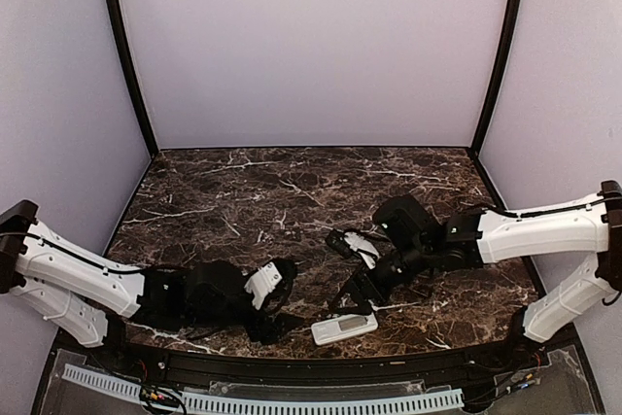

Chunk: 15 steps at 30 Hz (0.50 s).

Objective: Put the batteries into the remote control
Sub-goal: Pick up the remote control from the center of the board.

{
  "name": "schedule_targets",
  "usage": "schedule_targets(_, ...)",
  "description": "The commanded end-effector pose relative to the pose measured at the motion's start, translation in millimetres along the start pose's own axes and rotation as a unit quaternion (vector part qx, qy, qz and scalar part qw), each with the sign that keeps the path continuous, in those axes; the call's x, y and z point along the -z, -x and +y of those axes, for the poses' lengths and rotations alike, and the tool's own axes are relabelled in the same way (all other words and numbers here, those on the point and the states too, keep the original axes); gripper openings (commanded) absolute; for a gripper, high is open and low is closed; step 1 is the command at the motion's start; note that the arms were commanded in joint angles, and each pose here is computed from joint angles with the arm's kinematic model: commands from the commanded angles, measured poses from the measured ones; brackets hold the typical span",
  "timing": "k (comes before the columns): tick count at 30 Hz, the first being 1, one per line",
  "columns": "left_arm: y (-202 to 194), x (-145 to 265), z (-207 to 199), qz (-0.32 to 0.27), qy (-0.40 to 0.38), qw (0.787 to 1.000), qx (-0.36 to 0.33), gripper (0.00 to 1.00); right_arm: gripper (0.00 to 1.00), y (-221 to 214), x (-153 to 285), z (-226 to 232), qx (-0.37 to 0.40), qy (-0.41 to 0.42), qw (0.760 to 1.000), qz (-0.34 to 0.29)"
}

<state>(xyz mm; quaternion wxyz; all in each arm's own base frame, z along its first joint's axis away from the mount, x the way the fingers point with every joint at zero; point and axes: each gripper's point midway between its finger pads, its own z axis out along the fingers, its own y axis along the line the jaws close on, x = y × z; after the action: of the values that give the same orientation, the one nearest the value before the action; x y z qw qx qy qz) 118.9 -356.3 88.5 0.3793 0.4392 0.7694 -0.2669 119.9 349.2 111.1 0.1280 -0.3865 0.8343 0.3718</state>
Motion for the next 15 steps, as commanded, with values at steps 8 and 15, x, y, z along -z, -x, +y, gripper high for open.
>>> schedule_targets(8,16,72,79,-0.069,0.137,0.982,0.114,0.83,0.93,-36,-55,21,0.406,-0.008,0.900,0.159)
schedule_targets(15,17,90,86,-0.072,0.151,0.981,0.099,0.84,0.86,-41,-76,-5,0.403,-0.066,0.879,0.248)
